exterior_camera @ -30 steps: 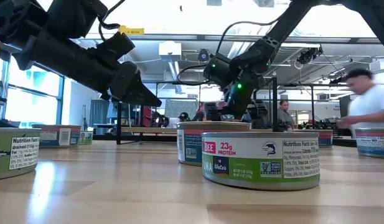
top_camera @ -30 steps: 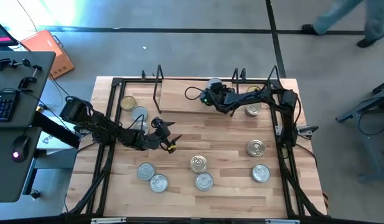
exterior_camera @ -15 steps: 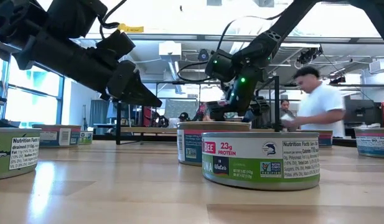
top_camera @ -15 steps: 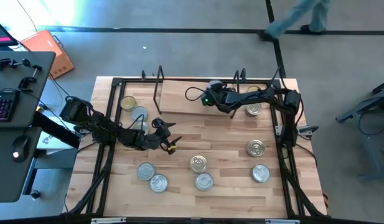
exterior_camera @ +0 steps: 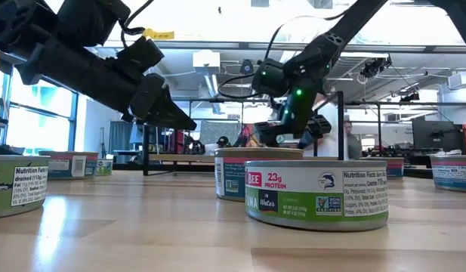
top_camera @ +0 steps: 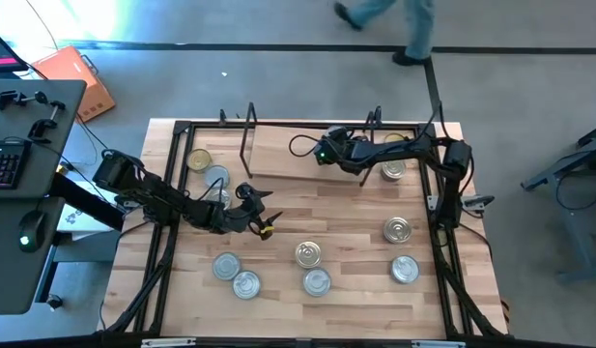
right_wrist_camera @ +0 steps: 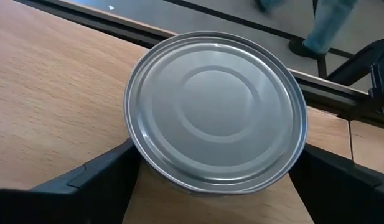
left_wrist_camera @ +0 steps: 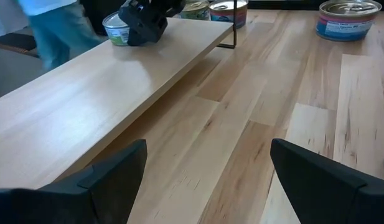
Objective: Stack canned seafood by type on shelf
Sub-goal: Put the green-white tuna can on the shelf
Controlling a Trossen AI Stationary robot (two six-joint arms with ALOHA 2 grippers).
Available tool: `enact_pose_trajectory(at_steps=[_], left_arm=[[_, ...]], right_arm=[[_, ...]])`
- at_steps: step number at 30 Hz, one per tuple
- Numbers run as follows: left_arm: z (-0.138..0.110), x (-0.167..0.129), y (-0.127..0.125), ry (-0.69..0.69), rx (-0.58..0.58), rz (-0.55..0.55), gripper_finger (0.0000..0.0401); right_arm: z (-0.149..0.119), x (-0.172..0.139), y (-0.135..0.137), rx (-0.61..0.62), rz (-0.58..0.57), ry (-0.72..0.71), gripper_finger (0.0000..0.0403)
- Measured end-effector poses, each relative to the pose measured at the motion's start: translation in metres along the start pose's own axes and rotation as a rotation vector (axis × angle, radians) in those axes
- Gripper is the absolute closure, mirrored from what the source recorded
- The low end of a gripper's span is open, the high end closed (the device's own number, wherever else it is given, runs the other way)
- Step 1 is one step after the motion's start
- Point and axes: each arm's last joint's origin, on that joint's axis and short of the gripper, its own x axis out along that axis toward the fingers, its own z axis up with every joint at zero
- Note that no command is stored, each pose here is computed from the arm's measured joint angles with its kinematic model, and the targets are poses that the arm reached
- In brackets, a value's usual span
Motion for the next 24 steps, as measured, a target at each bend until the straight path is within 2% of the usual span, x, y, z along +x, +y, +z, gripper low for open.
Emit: enact_pose_trajectory(at_steps=[24], left_arm=[[0.0032,0.0005,-0.0005,-0.022,-0.017,-0.022,0.0066]], right_arm=[[0.0020,0.0003,-0.0074,-0.045,0.027,0.077,0.0031]])
